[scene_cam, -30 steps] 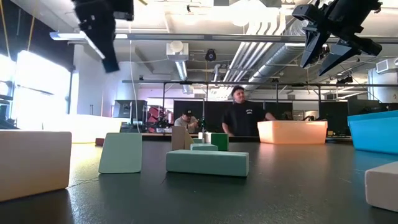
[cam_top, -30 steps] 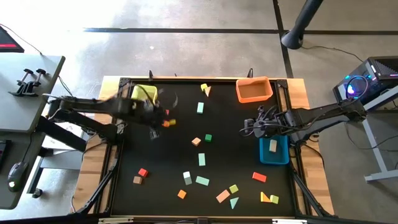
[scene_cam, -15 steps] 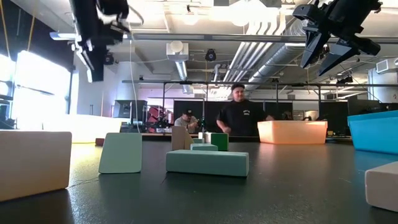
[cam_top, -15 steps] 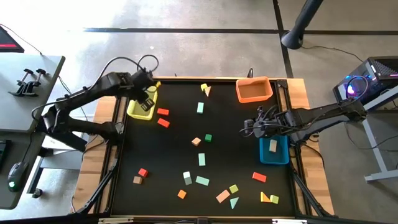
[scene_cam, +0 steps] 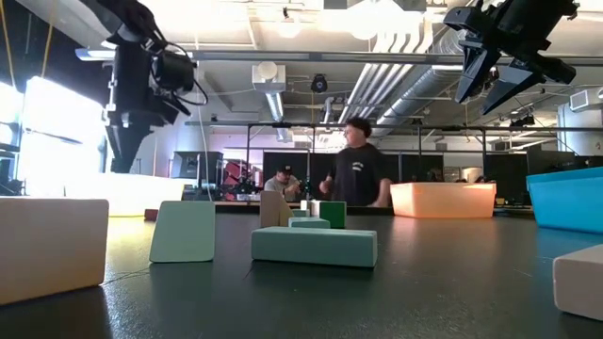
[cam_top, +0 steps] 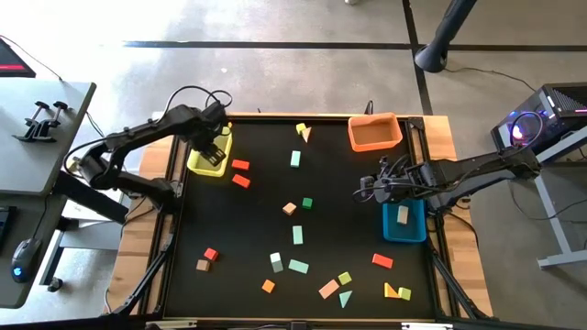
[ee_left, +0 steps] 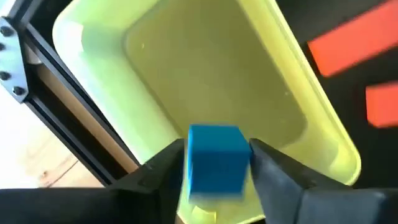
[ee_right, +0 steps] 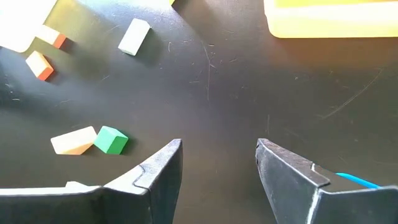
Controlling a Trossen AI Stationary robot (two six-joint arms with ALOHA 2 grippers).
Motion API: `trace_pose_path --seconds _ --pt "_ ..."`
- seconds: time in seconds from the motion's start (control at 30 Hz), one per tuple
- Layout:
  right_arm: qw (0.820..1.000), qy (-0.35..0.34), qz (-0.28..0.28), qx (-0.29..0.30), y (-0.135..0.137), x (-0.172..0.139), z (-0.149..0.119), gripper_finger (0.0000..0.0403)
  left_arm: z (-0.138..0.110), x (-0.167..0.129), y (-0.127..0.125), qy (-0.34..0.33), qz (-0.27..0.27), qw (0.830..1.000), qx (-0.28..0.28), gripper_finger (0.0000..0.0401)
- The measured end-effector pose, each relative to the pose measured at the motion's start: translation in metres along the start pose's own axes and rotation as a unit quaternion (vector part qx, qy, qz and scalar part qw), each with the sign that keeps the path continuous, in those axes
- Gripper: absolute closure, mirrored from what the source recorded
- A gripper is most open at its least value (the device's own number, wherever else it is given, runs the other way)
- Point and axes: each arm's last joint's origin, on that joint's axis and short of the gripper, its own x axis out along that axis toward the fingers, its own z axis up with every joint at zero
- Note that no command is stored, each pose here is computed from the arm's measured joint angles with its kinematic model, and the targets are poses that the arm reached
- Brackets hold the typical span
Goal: Sort blocks by size
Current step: Put the blue square block into the yellow bin, then put the pink triangle block into the orange bin
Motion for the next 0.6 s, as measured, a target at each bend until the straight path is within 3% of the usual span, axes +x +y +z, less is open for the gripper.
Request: trace_pose_path --seconds 0.17,0.33,0.47,0.6 --pt "1.000 0.000 0.000 0.000 0.000 0.000 0.000 0.0203 -0.001 0.003 0.012 0.010 0.000 0.999 -0.032 0.0169" --pt "1.000 -0.001 0.003 0.001 0.001 0.000 0.000 0.0203 -0.011 -0.009 0.018 -0.004 -0.021 0.999 -0.048 0.0152" --pt "1.000 -0.003 0.012 -0.025 0.003 0.000 0.001 0.0203 -0.020 -0.026 0.015 -0.059 -0.082 0.992 -0.078 0.0157" --pt "0.999 -0.015 0.027 -0.027 0.007 0.003 0.008 0.0203 -0.025 -0.050 0.008 -0.150 -0.140 0.973 -0.107 0.0166"
